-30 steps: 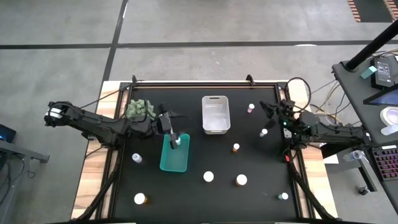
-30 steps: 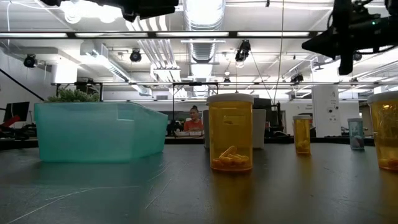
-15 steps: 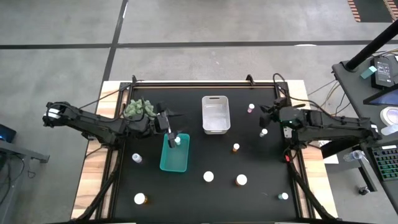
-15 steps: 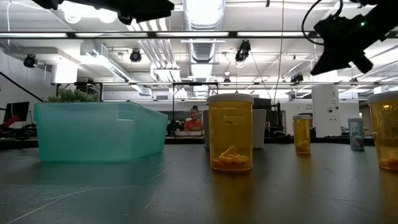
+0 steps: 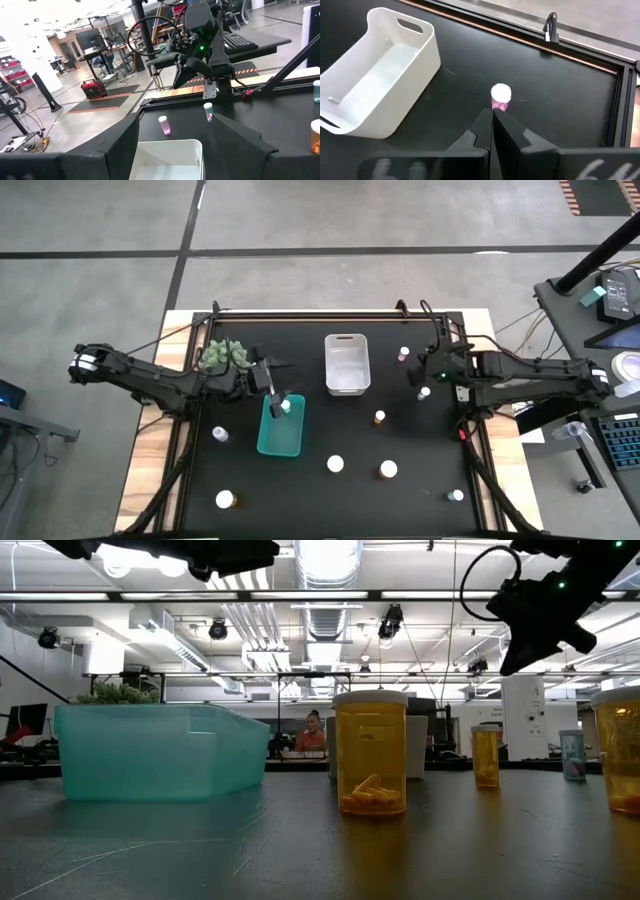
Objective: Pick and place medicine bottles into bin by pill shape (circle, oval)
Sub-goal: Put the pink pill bottle into the green bin
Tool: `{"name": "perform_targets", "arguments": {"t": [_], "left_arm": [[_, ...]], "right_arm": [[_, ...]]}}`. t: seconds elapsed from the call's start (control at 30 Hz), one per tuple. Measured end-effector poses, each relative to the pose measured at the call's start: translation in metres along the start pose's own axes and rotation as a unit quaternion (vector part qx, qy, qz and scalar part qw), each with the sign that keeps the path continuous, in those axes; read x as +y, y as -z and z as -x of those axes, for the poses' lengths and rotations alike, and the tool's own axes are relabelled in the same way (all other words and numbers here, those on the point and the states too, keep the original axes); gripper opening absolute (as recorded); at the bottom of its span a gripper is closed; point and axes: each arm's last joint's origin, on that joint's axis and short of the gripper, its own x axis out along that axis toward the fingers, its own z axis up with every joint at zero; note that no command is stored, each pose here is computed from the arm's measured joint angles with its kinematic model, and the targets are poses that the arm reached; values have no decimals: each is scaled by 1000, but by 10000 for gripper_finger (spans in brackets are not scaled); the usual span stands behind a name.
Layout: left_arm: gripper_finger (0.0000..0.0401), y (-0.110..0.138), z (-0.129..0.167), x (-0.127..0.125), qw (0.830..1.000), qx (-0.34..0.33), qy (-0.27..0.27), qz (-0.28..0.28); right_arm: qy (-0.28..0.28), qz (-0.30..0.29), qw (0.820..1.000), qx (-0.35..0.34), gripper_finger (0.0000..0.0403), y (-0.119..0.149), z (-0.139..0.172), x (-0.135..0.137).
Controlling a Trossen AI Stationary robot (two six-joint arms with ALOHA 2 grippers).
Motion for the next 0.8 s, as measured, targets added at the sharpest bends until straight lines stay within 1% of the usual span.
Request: {"name": "perform_targets", "arguments": {"t": [0.13, 0.27, 0.47, 0.6, 0.8], "left_arm": [[233, 0, 0, 0, 1000, 1, -3, 0], [233, 0, 0, 0, 1000, 3, -9, 0], [233, 0, 0, 1, 1000, 4, -13, 0], [233, 0, 0, 1, 1000, 4, -13, -1], [233, 0, 0, 1, 1000, 3, -13, -1]], "right_arm": [[0, 2, 1000, 3, 9, -3, 0, 3], [-17, -7, 1000, -2, 9, -7, 0, 8], [-19, -2, 1000, 4, 15, -12, -2, 14], [-29, -7, 1000, 6, 44, -19, -4, 22], [-21, -9, 1000, 8, 111, -31, -7, 32]]}}
